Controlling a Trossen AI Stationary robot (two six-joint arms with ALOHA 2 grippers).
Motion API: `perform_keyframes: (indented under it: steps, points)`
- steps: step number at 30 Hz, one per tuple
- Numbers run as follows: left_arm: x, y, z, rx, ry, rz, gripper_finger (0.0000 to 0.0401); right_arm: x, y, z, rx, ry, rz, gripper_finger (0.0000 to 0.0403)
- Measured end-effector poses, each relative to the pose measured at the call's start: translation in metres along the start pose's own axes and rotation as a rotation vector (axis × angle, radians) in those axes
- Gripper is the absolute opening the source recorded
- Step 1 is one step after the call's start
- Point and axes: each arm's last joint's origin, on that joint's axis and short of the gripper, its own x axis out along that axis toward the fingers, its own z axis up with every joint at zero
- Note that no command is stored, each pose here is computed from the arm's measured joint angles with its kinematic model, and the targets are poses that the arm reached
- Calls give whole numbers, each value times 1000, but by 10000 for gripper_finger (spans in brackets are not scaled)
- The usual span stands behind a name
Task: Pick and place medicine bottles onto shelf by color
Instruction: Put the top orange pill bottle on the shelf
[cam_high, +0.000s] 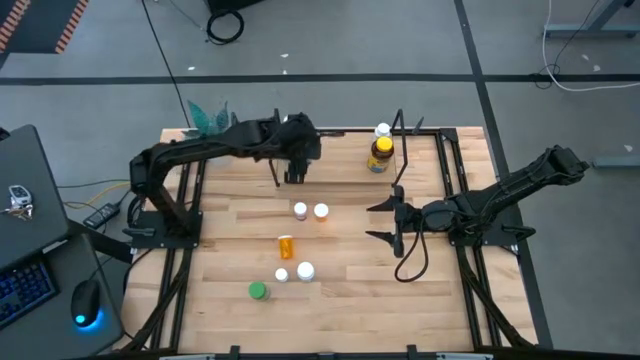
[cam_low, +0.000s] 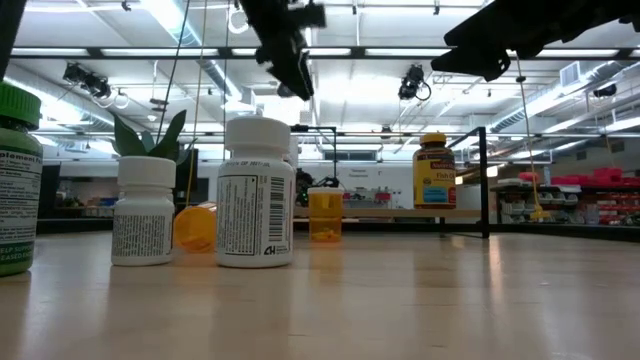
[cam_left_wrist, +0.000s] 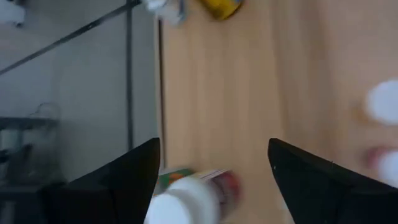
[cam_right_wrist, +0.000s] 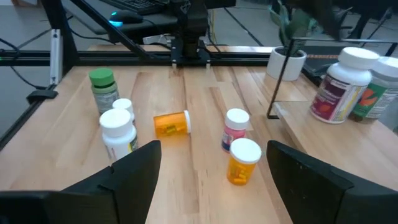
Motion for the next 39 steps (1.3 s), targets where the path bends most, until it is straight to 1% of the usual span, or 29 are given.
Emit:
perform_keyframes:
  steps: [6, 11, 16, 22, 24, 27, 31, 34, 39]
  points:
    - [-33, -38, 13, -8, -46, -113, 284, 0, 0, 0, -16, -4, -6, 299]
    - [-52, -73, 22, -24, -49, -185, 274, 0, 0, 2, -27, -23, -4, 299]
    - [-67, -104, 26, -33, -26, -251, 259, 0, 0, 2, -32, -24, -2, 299]
    - [-80, -131, 24, -55, 33, -300, 236, 0, 0, 2, -36, -24, 0, 299]
    - [-78, -143, 20, -56, 56, -305, 227, 0, 0, 2, -39, -24, 6, 299]
    - [-77, -162, 6, -32, 96, -281, 214, 0, 1, 3, -39, -30, 8, 299]
    - [-77, -181, -14, -32, 91, -255, 194, 1, 1, 5, -33, -55, 10, 299]
    - [-83, -184, -24, -67, 36, -258, 181, 4, 3, 6, -35, -73, 19, 299]
    - [-92, -185, -38, -121, -71, -272, 167, 17, 11, 3, -29, -95, 85, 299]
